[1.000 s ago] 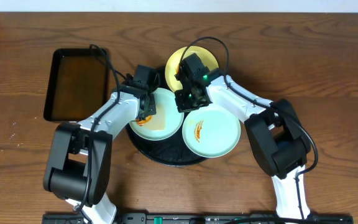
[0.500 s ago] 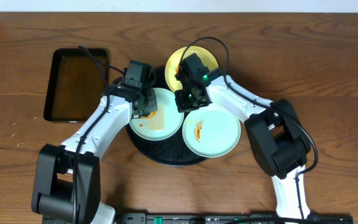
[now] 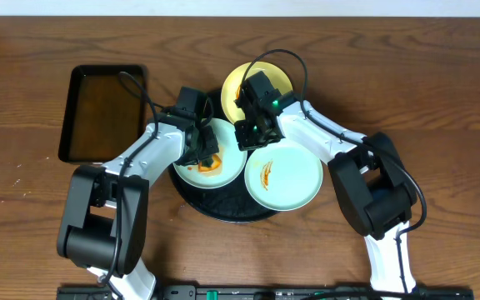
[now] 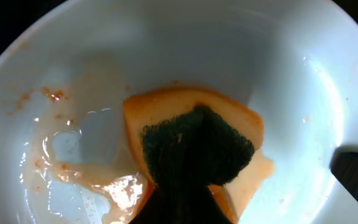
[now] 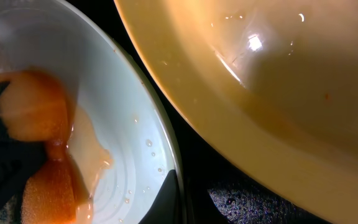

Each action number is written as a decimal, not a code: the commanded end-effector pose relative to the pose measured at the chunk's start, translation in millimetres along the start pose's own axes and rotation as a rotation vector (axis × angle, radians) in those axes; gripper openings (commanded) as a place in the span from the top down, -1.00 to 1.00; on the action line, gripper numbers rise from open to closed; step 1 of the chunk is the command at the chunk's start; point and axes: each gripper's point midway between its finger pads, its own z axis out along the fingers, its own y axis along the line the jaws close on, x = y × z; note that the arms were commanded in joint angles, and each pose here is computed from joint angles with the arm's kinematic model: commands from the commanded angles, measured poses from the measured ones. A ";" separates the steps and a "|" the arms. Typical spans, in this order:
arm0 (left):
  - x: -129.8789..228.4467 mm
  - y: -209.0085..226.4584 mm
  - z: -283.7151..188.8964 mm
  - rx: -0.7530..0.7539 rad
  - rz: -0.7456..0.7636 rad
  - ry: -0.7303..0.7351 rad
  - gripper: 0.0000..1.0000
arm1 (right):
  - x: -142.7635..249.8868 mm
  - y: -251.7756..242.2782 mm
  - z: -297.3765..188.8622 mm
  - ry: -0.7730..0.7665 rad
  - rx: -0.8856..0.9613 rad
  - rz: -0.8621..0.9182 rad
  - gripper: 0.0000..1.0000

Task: Clean dirty plates on tray and stack at the side
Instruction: 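Keep scrubbing the left light-blue plate with the sponge, left gripper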

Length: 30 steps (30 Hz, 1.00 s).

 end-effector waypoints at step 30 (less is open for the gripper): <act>-26.9 8.8 -39.1 -0.120 0.135 -0.094 0.86 | 12.3 -4.6 10.0 0.032 0.034 -0.027 0.98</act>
